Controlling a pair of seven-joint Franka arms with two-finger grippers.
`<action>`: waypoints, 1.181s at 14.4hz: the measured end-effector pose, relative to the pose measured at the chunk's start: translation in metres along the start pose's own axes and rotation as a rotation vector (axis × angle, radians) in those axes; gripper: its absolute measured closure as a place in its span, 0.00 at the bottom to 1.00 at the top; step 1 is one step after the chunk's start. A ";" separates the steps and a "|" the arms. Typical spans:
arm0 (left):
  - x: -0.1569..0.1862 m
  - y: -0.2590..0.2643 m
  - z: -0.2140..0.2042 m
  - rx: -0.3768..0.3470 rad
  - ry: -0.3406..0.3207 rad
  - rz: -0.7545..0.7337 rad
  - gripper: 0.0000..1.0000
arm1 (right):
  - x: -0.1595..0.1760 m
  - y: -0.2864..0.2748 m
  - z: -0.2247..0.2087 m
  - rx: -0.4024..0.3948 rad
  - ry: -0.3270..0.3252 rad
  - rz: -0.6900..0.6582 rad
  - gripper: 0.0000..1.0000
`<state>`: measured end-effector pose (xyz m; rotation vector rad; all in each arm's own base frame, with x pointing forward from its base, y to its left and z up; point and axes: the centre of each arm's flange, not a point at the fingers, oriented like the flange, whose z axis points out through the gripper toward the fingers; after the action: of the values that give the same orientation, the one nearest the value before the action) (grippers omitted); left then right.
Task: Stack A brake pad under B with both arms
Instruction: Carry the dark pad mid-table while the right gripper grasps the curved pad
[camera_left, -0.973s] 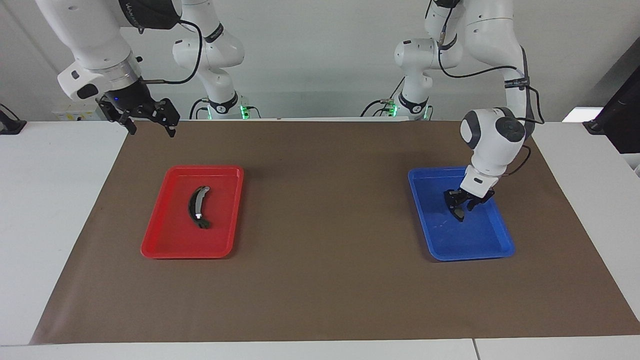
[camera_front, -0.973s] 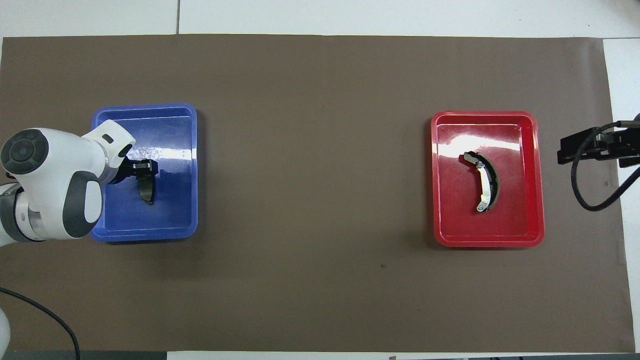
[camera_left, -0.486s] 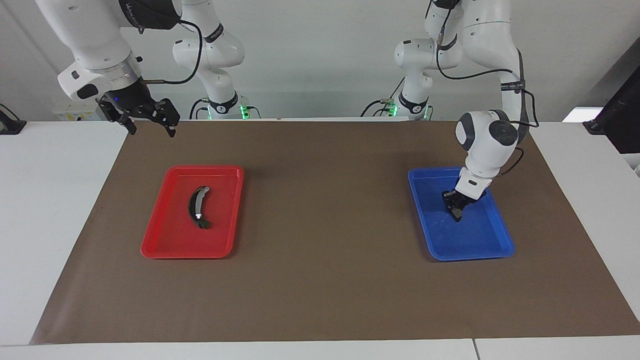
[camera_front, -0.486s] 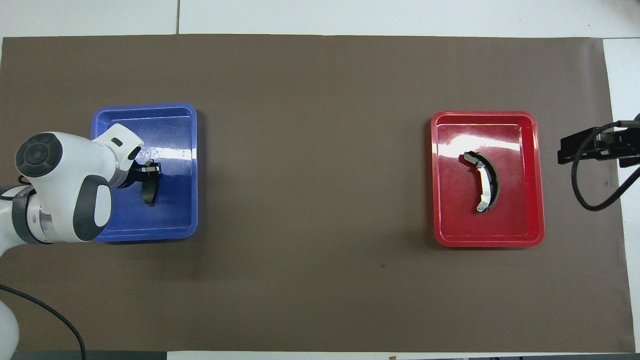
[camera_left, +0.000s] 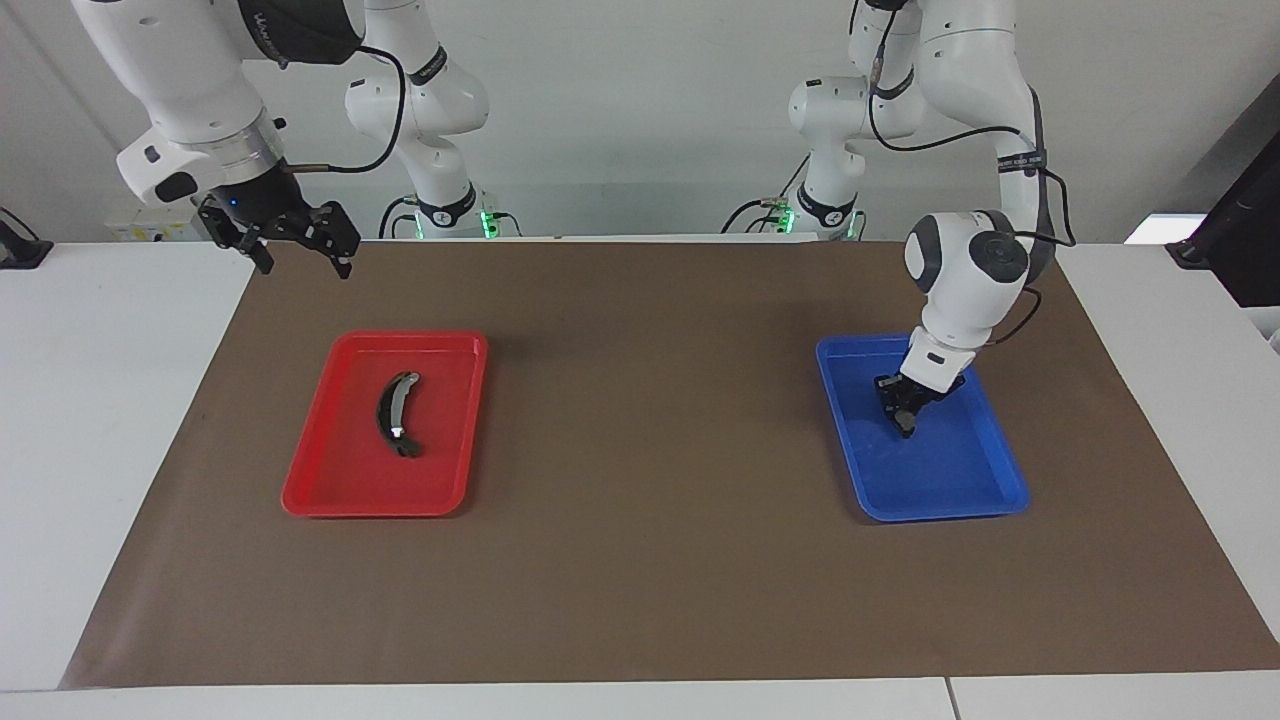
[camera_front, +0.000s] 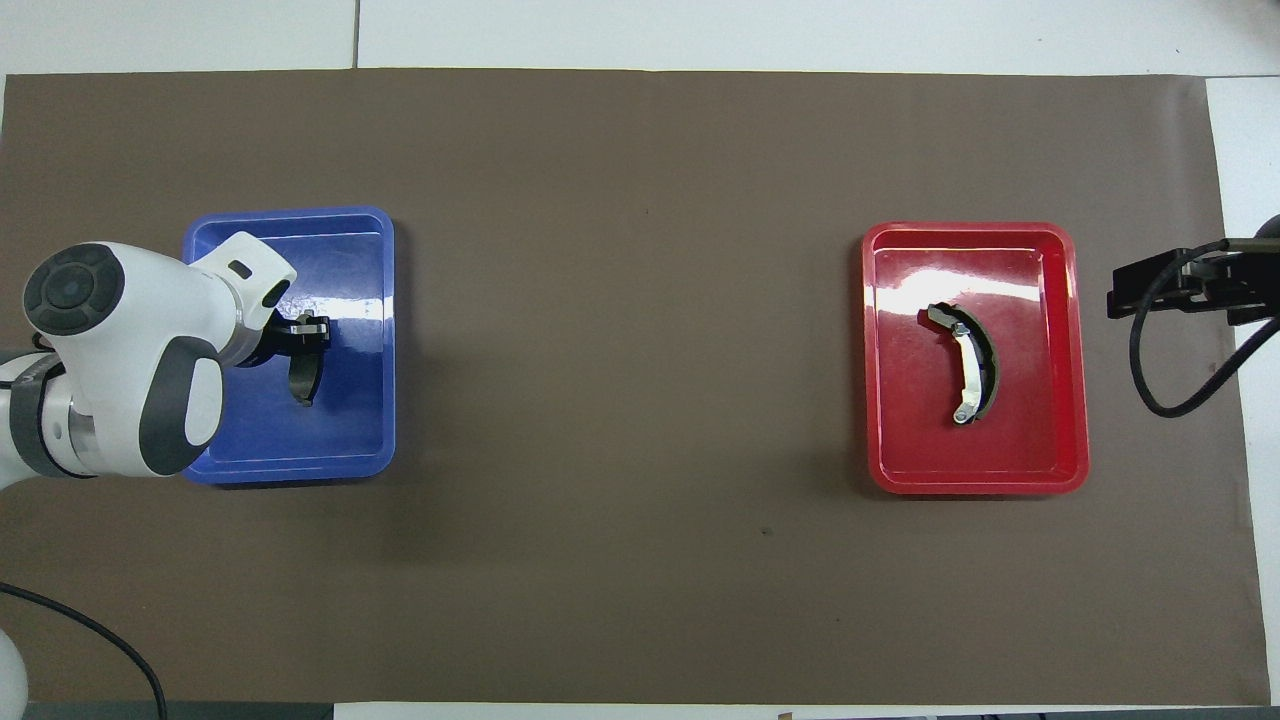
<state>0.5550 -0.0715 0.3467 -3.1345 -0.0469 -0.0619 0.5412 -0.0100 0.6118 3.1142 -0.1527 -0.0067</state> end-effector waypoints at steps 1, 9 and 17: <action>0.005 0.013 -0.015 -0.001 0.001 0.001 0.62 | 0.001 0.005 0.009 0.002 0.017 0.008 0.00; -0.022 0.208 -0.054 -0.045 0.057 -0.007 0.62 | 0.009 0.021 0.157 0.008 0.079 0.039 0.00; -0.041 0.346 -0.004 -0.080 0.090 0.019 0.62 | -0.002 -0.005 0.274 0.039 0.110 -0.069 0.00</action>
<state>0.5242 -0.4184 0.3472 -3.2069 -0.0139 -0.2098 0.5380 -0.0107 0.3381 3.1473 -0.0430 0.1684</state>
